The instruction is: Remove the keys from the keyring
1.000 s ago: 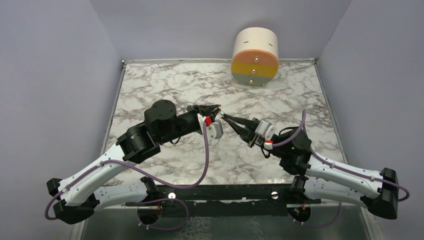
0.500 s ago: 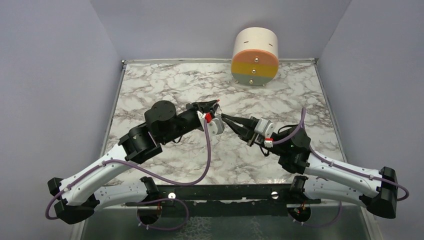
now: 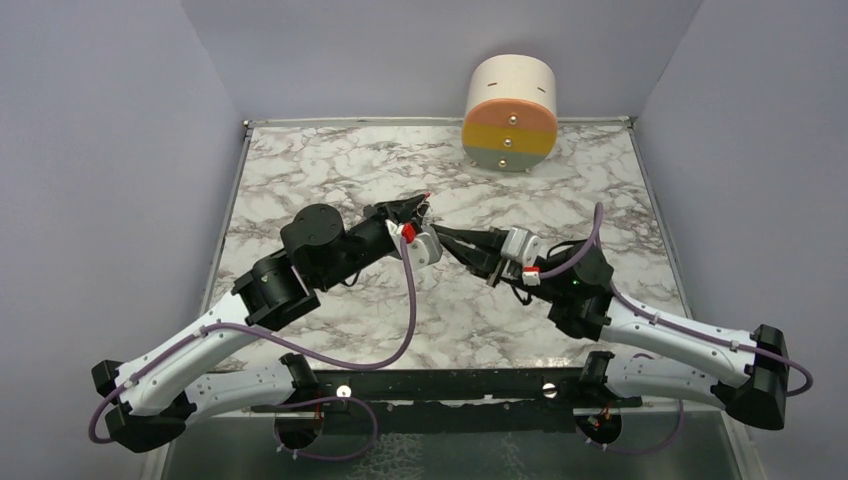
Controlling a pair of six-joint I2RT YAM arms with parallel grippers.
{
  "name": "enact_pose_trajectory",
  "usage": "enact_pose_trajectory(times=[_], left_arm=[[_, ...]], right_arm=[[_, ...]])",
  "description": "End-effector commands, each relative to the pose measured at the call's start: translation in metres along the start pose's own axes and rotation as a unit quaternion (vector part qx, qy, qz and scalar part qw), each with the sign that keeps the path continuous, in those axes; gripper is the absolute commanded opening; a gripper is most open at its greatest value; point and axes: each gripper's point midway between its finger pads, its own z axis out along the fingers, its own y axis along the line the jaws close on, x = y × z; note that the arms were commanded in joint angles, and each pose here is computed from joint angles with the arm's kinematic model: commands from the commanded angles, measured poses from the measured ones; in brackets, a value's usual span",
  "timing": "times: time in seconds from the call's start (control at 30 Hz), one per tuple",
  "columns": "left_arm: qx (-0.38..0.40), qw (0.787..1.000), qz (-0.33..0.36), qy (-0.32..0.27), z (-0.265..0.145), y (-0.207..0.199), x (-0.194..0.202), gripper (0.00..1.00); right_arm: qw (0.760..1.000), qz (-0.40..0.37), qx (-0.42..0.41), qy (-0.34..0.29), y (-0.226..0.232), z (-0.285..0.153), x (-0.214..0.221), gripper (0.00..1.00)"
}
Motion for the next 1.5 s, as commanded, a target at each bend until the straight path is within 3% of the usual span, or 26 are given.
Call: enact_pose_trajectory(times=[0.0, 0.13, 0.2, 0.37, 0.43, 0.6, 0.77, 0.97, 1.1, 1.17, 1.3, 1.47], left_arm=[[-0.02, 0.999, -0.001, -0.034, 0.0, 0.009, -0.015, 0.0], [-0.025, 0.999, 0.002, -0.045, -0.002, 0.01, -0.018, 0.0], [-0.028, 0.998, 0.004, -0.051, -0.004, 0.011, -0.02, 0.0], [-0.027, 0.998, 0.007, -0.059, -0.007, 0.013, -0.024, 0.0], [-0.028, 0.998, 0.007, -0.06, -0.007, 0.013, -0.025, 0.0], [-0.033, 0.998, 0.009, -0.061, -0.007, 0.014, -0.024, 0.0], [-0.035, 0.997, 0.013, -0.074, -0.005, 0.011, -0.024, 0.0], [-0.043, 0.994, 0.02, -0.1, -0.002, 0.004, -0.023, 0.0], [-0.035, 0.993, 0.022, -0.11, -0.001, -0.001, -0.025, 0.0], [-0.03, 0.992, 0.023, -0.122, -0.003, -0.004, -0.028, 0.0], [-0.031, 0.989, 0.026, -0.14, -0.009, -0.003, -0.034, 0.0], [-0.024, 0.987, 0.028, -0.158, -0.017, -0.007, -0.04, 0.0]], right_arm=[[0.998, 0.023, -0.065, -0.016, 0.025, 0.012, -0.006, 0.02], [0.997, 0.034, -0.076, -0.001, 0.03, 0.013, -0.001, 0.03], [0.997, 0.038, -0.068, 0.014, 0.027, 0.011, 0.004, 0.15], [0.999, 0.026, -0.028, 0.025, 0.011, -0.002, -0.001, 0.23], [0.999, 0.024, -0.013, 0.019, 0.004, -0.009, -0.009, 0.3], [0.999, 0.035, 0.024, -0.005, -0.011, -0.027, -0.036, 0.37], [0.994, 0.046, 0.103, -0.015, -0.038, -0.045, -0.048, 0.38], [0.978, 0.097, 0.18, -0.033, -0.062, -0.051, -0.052, 0.25], [0.973, 0.133, 0.184, -0.033, -0.066, -0.042, -0.06, 0.12], [0.97, 0.158, 0.184, -0.018, -0.067, -0.035, -0.061, 0.1], [0.96, 0.213, 0.18, 0.014, -0.066, -0.025, -0.062, 0.27], [0.953, 0.26, 0.152, 0.028, -0.06, -0.024, -0.082, 0.31]])
